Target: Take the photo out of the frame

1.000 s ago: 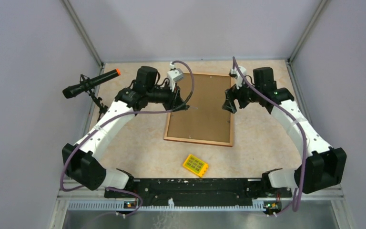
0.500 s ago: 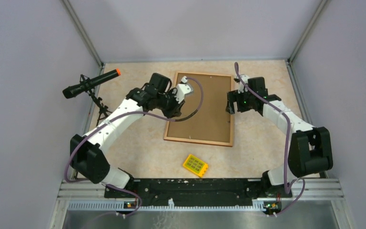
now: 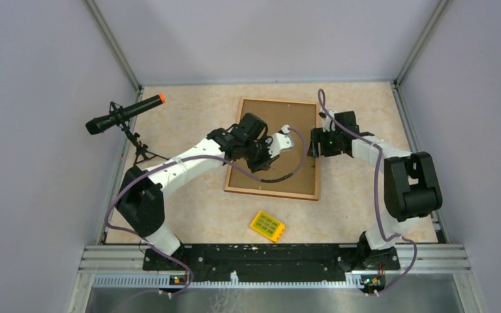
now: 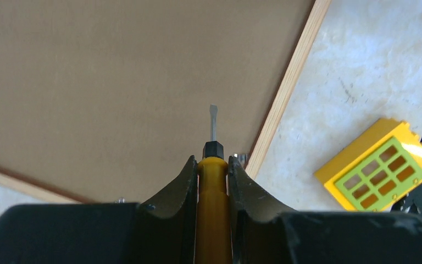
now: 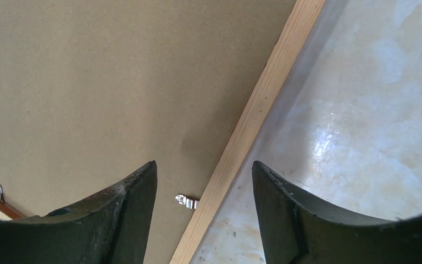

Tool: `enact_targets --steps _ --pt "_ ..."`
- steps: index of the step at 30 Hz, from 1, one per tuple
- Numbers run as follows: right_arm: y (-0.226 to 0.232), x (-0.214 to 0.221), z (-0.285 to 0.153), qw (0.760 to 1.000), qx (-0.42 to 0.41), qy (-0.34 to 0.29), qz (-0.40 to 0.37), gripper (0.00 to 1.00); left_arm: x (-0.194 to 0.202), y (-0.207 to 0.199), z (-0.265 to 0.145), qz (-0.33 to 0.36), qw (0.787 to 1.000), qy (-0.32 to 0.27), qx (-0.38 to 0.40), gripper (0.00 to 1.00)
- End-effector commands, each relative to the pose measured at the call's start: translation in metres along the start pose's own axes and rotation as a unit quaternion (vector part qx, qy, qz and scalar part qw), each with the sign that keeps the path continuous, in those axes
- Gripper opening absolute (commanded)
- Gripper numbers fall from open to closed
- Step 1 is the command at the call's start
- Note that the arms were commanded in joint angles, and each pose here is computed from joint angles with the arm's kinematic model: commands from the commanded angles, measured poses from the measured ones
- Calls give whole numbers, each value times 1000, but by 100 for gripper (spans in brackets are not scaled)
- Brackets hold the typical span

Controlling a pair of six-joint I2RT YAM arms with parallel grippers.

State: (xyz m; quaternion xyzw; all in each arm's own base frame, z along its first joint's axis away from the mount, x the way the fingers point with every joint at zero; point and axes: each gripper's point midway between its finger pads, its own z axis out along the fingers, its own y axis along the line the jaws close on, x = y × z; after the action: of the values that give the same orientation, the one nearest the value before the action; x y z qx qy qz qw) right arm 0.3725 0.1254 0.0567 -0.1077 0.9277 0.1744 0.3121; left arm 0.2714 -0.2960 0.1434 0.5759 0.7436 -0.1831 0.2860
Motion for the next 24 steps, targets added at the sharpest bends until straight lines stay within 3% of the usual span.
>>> enact_targets --steps 1,7,14,24 --pt "3 -16 8 999 -20 -29 8 59 -61 -6 14 42 993 -104 21 0" --pt "7 -7 16 999 -41 -16 15 46 -91 -17 45 55 987 -143 39 0" --pt "15 5 22 997 -68 -4 25 34 -98 -18 73 49 986 -153 47 0" --pt "9 21 32 998 -59 19 34 30 -89 -12 101 48 988 -142 39 0"
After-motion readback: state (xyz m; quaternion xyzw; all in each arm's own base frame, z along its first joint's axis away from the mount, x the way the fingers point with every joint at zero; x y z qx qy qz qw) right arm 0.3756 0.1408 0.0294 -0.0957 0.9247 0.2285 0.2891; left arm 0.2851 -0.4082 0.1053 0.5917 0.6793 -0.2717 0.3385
